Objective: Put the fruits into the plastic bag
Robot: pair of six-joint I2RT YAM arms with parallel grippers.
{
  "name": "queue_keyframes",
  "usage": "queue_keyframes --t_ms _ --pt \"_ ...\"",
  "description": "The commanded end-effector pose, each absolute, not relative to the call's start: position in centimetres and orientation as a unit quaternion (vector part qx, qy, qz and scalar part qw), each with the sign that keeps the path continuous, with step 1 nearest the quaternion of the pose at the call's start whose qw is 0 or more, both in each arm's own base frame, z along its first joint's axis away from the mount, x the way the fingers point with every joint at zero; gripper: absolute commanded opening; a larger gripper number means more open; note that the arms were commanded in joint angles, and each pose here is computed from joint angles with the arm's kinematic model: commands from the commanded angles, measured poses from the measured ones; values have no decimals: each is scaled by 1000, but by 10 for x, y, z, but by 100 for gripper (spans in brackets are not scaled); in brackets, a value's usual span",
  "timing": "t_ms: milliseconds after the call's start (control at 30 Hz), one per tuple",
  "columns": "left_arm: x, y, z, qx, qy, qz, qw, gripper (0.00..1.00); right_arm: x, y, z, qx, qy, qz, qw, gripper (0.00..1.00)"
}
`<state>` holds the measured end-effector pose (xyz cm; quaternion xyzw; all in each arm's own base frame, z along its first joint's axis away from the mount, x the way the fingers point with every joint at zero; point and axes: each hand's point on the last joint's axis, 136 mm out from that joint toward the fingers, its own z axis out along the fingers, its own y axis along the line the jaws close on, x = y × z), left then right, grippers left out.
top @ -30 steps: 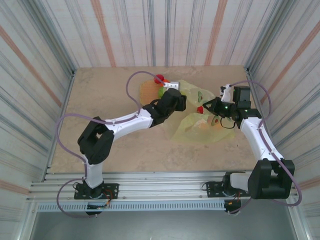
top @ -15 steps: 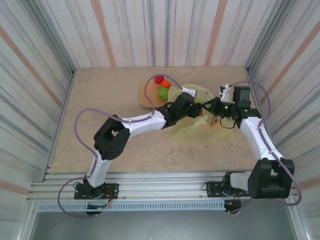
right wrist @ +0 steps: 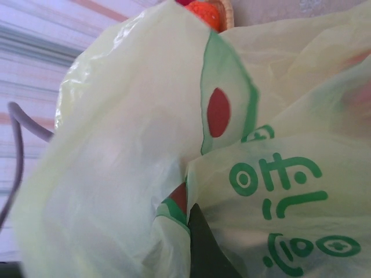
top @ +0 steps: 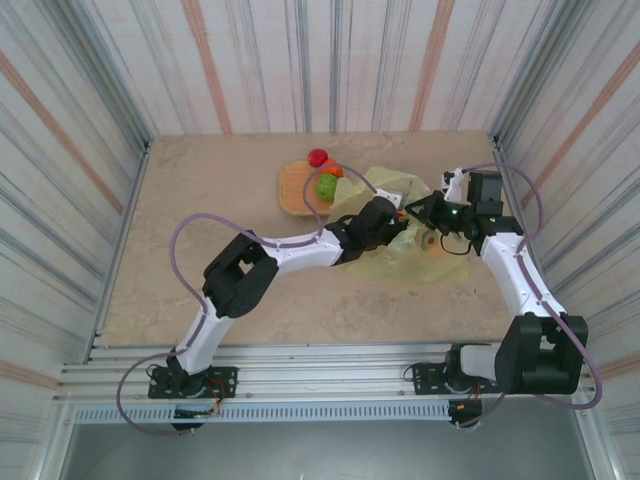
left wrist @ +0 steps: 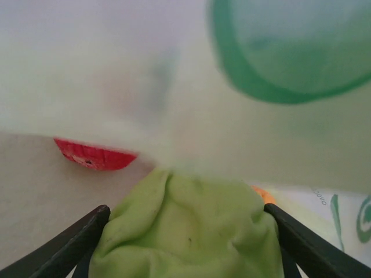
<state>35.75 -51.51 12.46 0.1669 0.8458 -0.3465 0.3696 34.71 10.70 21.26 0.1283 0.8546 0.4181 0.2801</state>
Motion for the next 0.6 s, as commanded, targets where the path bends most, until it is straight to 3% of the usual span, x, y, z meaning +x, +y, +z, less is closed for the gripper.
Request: queue_keyframes --t_ms 0,567 --pt "363 -522 130 141 844 -363 370 73 356 105 226 139 842 434 289 0" --pt "371 -483 140 144 861 -339 351 90 357 89 217 146 845 428 287 0"
